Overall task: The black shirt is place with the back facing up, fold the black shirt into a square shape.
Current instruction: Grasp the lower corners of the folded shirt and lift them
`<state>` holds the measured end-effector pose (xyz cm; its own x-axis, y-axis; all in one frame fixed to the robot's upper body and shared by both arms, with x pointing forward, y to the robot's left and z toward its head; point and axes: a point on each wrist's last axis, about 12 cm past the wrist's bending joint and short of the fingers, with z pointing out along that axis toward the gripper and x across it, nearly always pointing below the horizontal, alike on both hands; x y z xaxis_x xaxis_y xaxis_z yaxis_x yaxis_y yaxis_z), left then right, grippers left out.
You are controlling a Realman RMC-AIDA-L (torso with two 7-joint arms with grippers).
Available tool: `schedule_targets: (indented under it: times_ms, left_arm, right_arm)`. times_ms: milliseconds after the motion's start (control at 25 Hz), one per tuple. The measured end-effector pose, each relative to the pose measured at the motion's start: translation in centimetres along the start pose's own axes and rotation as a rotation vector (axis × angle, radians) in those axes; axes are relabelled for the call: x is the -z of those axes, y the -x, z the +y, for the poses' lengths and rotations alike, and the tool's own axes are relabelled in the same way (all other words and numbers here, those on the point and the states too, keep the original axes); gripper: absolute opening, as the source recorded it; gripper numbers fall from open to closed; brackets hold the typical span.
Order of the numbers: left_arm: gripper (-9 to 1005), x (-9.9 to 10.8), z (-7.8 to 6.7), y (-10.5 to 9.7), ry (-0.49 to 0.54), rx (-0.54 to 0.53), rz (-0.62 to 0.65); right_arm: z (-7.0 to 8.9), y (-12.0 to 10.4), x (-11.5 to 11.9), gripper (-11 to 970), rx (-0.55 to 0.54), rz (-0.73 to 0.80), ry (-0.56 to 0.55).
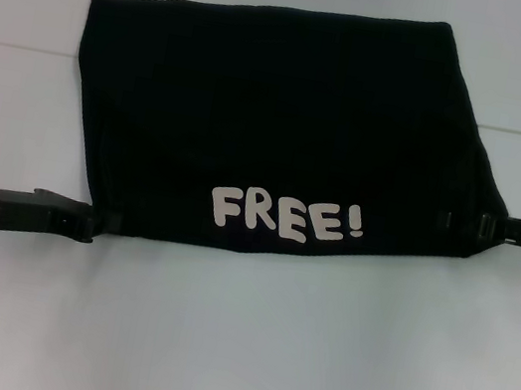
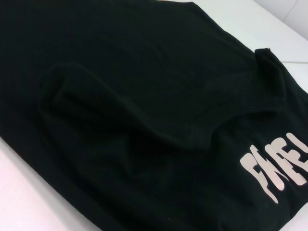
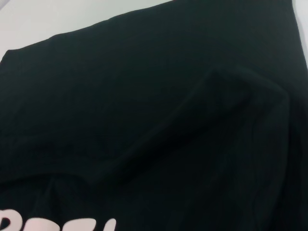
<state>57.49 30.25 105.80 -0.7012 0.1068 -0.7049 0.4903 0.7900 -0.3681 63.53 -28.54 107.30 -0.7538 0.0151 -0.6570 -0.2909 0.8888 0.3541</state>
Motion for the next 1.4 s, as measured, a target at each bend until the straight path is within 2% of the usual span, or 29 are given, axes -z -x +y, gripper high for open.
schedule_targets:
  times_ms: [40,240,440,680,880,1120,1400]
  left_arm:
    - [3,0.0,0.0,0.0,0.001,0.000,0.000]
    - [4,0.1,0.1,0.0,0.005,-0.001,0.001]
    - [4,0.1,0.1,0.0,0.005,0.000,0.001]
    - [4,0.0,0.1,-0.1,0.003,0.004,0.001]
    - [4,0.0,0.0,-0.1,-0.003,0.018,-0.001]
    - [3,1.5,0.0,-0.2,-0.039,0.047,-0.010]
    - [4,3.6,-0.5,-0.5,-0.142,0.032,0.008]
  right_arm:
    - [-0.1,0.0,0.2,811,-0.005,-0.006,0.004]
    - [-0.5,-0.2,0.9,628,-0.023,-0.026,0.035]
    - [-0.9,-0.5,1.1,389,-0.033,-0.023,0.036]
    - [-1.2,-0.9,1.3,160,-0.036,-0.020,0.030]
    - [-1.7,-1.4,1.7,30,-0.038,-0.019,0.028]
    - [-2.4,-2.7,3.8,31,-0.011,-0.010,0.096]
    - [-3.3,-5.4,7.2,30,-0.011,-0.015,0.209]
